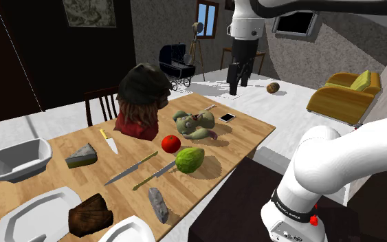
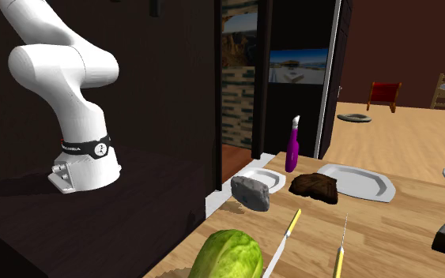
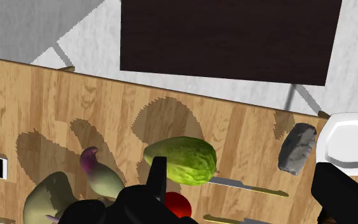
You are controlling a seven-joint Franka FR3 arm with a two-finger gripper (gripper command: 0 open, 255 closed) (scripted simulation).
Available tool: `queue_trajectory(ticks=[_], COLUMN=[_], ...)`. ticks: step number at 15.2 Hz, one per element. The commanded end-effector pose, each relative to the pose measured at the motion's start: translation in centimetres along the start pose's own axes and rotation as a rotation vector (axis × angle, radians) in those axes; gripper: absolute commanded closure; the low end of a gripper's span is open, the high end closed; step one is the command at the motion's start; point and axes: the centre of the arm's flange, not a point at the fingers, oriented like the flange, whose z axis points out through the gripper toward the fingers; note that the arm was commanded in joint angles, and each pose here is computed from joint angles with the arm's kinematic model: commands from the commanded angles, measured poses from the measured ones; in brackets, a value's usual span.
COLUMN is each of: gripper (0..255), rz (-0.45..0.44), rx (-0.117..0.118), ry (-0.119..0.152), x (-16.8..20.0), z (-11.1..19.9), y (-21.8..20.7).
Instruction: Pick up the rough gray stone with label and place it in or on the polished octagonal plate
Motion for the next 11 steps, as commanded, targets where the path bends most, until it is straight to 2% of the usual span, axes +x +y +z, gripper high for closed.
queue_trajectory(ticks=[1,11], gripper=[0,0], rz=[0.0,0.065], rx=[0.0,0.009], ry=[0.0,0.044], x=[0.0,1.8], z=[0.0,10.7], y=[0.0,-7.2])
